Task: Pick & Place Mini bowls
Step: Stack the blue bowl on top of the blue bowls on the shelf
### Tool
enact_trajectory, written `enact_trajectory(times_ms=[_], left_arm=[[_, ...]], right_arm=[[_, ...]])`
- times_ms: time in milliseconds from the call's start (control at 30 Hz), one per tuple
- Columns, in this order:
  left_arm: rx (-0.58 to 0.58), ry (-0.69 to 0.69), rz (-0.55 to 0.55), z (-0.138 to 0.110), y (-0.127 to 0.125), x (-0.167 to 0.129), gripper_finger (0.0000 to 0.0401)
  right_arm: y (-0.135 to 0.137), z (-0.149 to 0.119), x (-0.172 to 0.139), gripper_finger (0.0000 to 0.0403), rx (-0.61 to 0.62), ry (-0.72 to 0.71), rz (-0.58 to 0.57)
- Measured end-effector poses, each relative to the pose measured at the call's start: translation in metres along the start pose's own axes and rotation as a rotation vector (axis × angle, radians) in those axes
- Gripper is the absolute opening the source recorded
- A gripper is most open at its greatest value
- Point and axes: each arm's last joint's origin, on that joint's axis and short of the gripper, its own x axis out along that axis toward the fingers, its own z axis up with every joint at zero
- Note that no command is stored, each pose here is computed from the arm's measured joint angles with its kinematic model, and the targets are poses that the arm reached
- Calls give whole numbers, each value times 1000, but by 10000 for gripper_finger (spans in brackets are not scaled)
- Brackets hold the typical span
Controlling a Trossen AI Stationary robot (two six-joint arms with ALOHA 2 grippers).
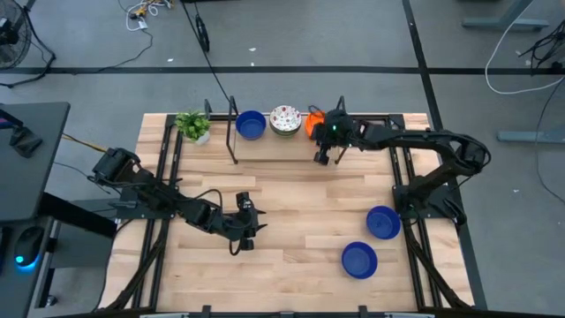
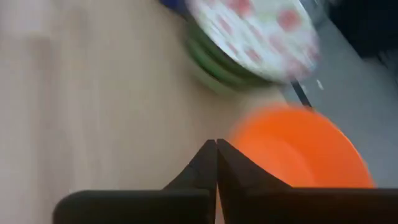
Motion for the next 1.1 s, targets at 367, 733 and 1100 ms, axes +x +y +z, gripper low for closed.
enact_trajectory(times_ms=[367, 733, 1100], left_arm=[[1, 1, 0, 0, 0, 0, 181], [31, -10, 6, 2, 2, 2, 181], [144, -109, -61, 16, 14, 10, 181]], right_arm=[[159, 22, -72, 4, -200, -149, 431], [256, -37, -148, 30, -34, 161, 611], [302, -79, -185, 190, 162, 369, 686]])
